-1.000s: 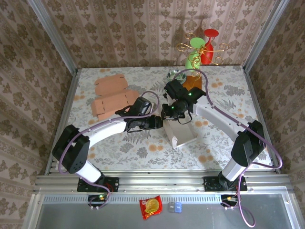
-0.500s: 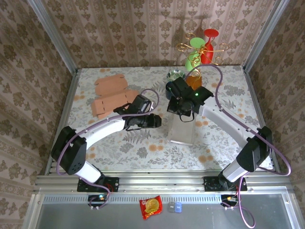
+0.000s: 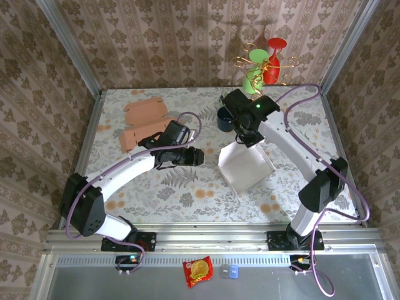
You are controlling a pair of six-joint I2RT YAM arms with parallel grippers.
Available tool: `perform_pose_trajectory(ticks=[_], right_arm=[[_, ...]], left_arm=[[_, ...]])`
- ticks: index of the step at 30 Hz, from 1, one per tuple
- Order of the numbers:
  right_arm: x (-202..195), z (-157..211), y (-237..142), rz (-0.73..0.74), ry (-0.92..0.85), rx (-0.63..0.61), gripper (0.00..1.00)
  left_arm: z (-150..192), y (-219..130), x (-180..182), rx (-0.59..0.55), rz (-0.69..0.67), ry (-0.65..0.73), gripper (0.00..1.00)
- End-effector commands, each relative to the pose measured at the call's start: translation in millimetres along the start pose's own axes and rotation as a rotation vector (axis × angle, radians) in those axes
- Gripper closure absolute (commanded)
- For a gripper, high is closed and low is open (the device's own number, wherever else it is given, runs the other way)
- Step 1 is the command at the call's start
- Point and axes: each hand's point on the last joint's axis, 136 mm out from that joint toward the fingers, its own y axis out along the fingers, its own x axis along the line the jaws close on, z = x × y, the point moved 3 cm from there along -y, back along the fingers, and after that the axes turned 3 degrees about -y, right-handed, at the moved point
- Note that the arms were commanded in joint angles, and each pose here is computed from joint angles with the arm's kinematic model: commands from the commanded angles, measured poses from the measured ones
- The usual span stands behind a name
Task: Fold the paper box
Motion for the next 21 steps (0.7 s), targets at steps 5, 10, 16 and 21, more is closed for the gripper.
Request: perform_pose_trajectory(ticks=[5,10,16,21], right_arm=[[-10.6,0.5,16.8,0.140,0.174,0.004,1.00],[-11.1,0.7,18.8,0.116,0.168,0.008,0.89],[-0.5,-16.4,6.5,-0.019,0.066,-0.055,0.69],[10.4,-40.0,-13.6,-0.186,-0.123,-0.129,0.58]], left_arm=[[5.7,-8.6,-22.2,0.025,0.049,0.183,0.58],[10.6,-1.9,-30.3,0.043,0.057,0.224,0.56],[12.0,2.1,-38.9,0.043,0.076,0.250,0.51],[10.3,2.1,-48.1,0.037,0.095,0.282,0.49]])
